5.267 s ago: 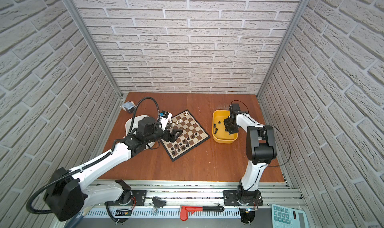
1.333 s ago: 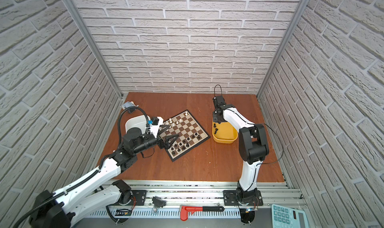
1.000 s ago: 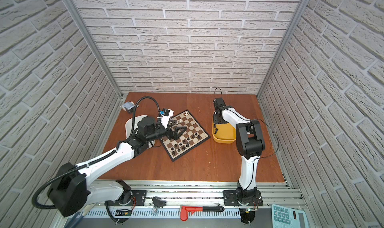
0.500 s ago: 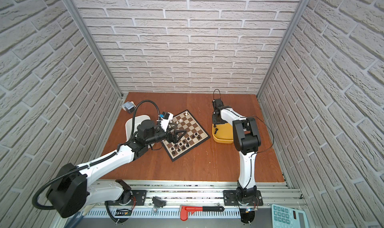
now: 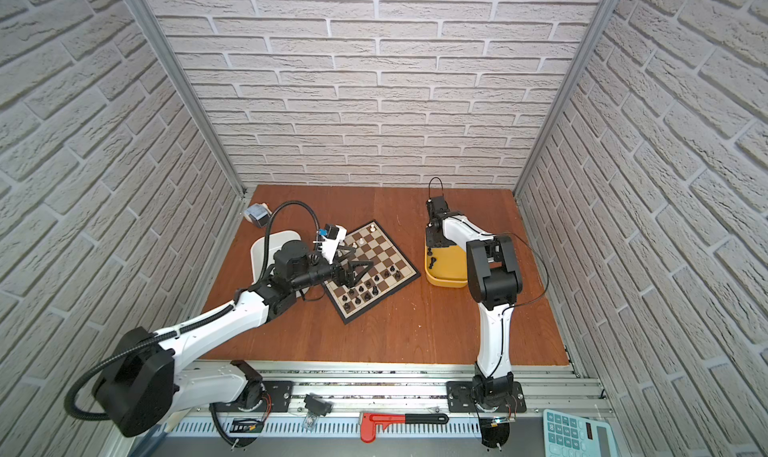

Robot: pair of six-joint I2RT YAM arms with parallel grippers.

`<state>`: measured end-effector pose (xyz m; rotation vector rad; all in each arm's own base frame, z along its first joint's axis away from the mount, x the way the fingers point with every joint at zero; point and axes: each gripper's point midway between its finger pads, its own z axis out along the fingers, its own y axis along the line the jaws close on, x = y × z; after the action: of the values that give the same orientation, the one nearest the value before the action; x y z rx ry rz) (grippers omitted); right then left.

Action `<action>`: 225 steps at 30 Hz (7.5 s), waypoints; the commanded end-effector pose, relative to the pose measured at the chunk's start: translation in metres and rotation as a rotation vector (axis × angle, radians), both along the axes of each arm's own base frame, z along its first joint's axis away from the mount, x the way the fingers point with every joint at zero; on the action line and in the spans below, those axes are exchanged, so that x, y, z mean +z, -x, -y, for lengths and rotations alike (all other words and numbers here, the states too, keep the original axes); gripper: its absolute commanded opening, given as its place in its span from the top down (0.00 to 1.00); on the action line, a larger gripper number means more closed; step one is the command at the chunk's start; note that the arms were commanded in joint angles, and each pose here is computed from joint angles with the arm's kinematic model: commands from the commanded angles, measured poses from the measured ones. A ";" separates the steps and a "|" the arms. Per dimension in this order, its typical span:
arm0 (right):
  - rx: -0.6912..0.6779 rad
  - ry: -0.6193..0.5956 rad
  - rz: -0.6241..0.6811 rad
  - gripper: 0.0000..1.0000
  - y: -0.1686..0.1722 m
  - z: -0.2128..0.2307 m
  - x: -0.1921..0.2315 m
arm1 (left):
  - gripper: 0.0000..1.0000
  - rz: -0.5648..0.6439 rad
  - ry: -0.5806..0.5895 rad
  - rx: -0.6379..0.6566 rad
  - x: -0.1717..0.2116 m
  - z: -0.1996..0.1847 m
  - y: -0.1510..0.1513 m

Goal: Set up the chess pieces on the board

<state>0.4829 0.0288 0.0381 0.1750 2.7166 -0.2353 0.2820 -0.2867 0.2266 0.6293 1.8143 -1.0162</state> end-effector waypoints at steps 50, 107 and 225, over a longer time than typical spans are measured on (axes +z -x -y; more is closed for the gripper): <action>0.372 -0.164 0.078 0.94 0.071 -0.169 0.028 | 0.02 0.095 -0.045 -0.014 0.004 -0.006 0.022; -0.064 -0.174 0.073 0.61 0.053 -0.030 0.008 | 0.02 -0.014 -0.086 0.063 0.000 -0.001 0.007; 0.020 -0.257 -0.033 0.64 0.031 -0.045 -0.025 | 0.02 0.045 -0.069 0.128 0.000 -0.010 0.007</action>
<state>0.4587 0.0655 0.0240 0.2722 2.7266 0.1280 0.2693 -0.2721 0.2019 0.5798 1.9131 -0.8333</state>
